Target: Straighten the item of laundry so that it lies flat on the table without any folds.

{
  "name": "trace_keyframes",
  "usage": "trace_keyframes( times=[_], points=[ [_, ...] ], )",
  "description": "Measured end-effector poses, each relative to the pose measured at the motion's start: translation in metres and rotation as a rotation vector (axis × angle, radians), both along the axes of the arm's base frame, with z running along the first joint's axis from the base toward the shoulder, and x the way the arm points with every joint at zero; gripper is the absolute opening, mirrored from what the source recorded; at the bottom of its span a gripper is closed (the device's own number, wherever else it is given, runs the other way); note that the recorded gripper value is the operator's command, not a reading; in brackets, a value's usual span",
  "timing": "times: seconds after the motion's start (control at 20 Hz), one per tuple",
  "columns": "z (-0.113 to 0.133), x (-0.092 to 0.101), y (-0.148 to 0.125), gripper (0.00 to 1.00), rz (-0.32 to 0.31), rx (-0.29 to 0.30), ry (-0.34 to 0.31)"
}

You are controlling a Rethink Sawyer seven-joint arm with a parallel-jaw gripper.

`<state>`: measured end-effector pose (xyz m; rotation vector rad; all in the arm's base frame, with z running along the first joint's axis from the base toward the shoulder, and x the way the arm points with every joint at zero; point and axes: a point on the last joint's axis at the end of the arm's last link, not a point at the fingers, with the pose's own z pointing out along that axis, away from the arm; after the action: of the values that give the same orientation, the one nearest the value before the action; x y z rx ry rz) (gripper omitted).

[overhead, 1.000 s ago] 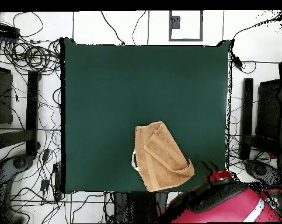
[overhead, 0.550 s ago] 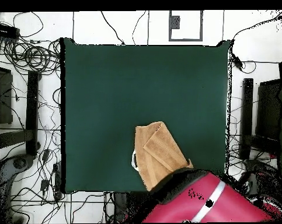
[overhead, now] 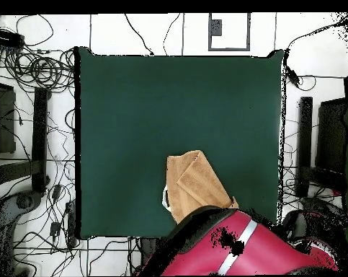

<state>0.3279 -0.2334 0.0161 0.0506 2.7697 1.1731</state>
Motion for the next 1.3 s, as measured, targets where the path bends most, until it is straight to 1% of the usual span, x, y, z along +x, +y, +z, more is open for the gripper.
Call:
trace_keyframes(
  times=[0.25, 0.35, 0.6, 0.85, 1.3],
  points=[
    [0.008, -0.015, 0.002, 1.00, -0.025, 0.020, 0.055],
    [0.012, -0.022, 0.005, 1.00, -0.038, 0.041, 0.085],
    [0.016, -0.034, 0.014, 1.00, -0.063, 0.071, 0.125],
    [0.017, -0.041, 0.020, 1.00, -0.071, 0.080, 0.139],
    [0.010, -0.040, 0.023, 1.00, -0.078, 0.103, 0.132]
  ],
)
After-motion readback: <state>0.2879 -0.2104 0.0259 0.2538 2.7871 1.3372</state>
